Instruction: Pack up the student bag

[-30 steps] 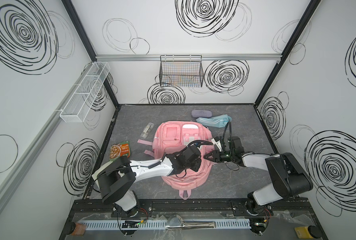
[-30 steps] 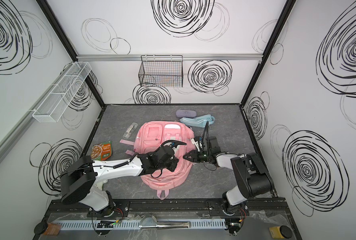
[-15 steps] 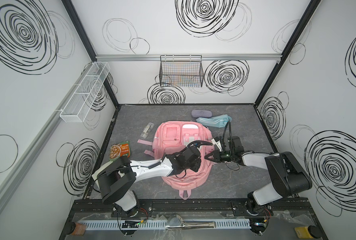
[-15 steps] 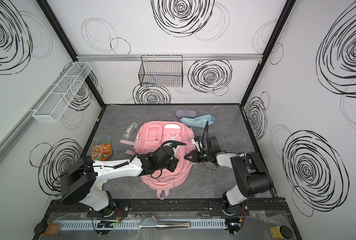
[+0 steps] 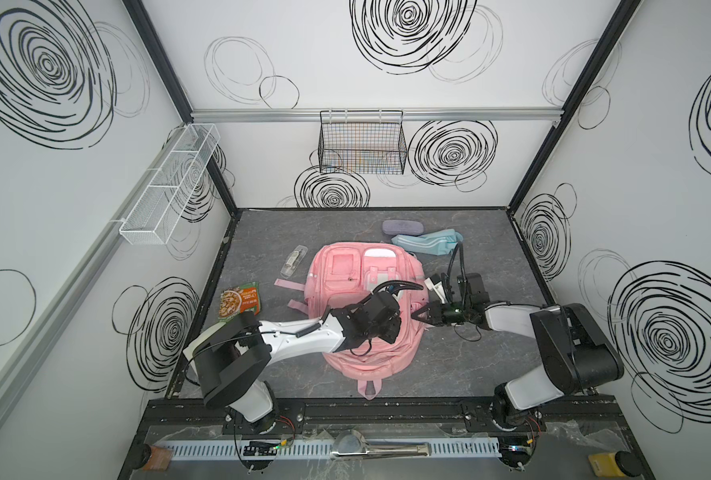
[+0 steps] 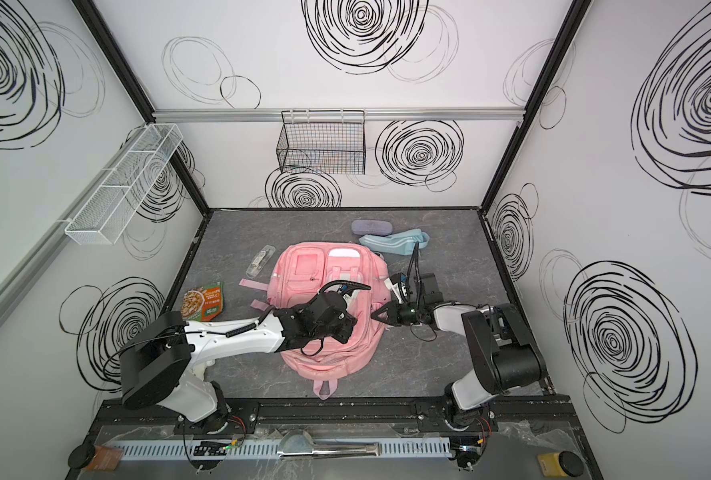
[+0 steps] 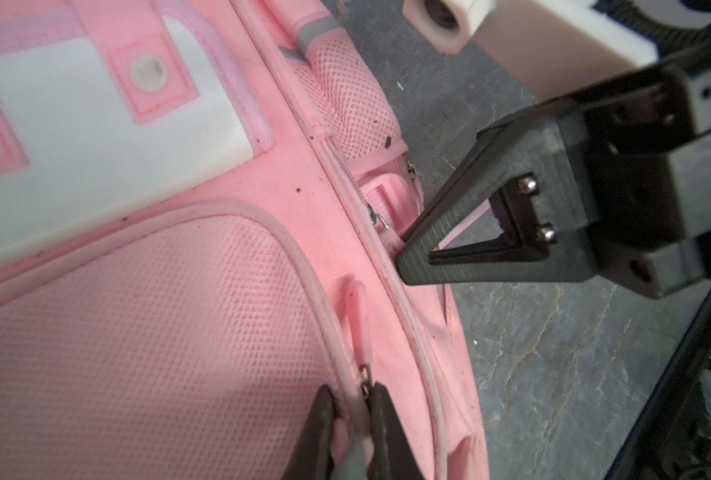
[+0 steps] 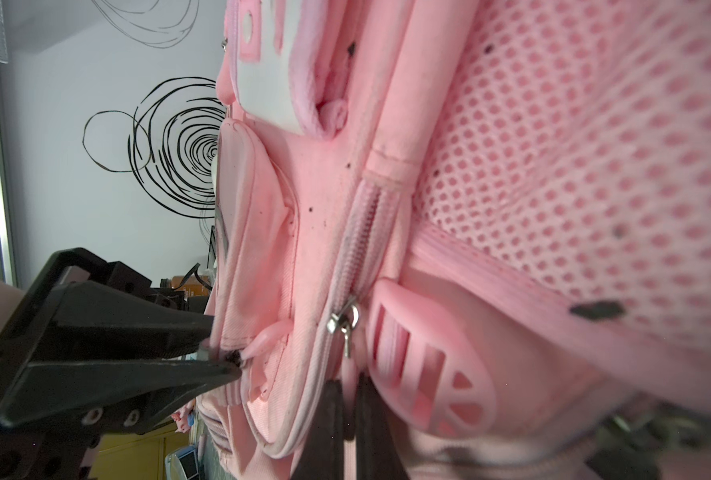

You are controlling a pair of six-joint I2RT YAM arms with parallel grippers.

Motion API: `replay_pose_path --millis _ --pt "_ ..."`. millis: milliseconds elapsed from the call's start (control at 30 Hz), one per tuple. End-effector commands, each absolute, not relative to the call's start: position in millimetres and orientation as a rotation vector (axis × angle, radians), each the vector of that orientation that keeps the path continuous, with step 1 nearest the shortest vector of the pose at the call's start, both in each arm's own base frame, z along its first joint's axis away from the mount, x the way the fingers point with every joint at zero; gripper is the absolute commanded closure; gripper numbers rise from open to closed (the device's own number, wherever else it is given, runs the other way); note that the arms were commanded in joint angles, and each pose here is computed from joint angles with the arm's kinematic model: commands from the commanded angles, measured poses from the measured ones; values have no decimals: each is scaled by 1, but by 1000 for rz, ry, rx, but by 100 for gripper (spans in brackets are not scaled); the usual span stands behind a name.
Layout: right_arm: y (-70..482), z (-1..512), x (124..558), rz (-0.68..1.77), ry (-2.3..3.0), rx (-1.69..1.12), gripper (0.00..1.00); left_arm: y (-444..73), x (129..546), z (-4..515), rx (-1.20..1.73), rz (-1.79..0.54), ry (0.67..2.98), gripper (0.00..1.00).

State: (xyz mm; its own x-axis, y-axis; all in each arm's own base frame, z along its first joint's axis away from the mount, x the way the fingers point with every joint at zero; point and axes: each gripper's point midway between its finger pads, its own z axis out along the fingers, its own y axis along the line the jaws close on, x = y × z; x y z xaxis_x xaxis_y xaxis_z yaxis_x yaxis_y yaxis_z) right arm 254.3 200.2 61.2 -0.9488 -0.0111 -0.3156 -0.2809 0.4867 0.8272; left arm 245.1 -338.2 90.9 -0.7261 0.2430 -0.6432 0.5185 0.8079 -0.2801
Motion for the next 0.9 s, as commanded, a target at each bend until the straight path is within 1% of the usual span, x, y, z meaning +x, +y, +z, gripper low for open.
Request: replay_pose_path --millis 0,200,300,500,733,867 --pt "199 65 257 1390 2472 -264 100 -342 253 113 487 -674 2343 100" --pt "196 62 266 1221 2499 -233 100 -347 257 130 477 -717 2308 100" --pt "202 61 271 1179 2496 -246 100 -348 256 128 471 -730 2310 100" --pt "209 64 274 1033 2534 -293 100 -336 266 126 342 -742 2328 100" --pt "194 77 264 811 2564 -321 100 -318 292 170 103 -810 2218 100" --pt "193 88 257 757 2552 -359 100 -311 304 189 20 -826 2170 100"
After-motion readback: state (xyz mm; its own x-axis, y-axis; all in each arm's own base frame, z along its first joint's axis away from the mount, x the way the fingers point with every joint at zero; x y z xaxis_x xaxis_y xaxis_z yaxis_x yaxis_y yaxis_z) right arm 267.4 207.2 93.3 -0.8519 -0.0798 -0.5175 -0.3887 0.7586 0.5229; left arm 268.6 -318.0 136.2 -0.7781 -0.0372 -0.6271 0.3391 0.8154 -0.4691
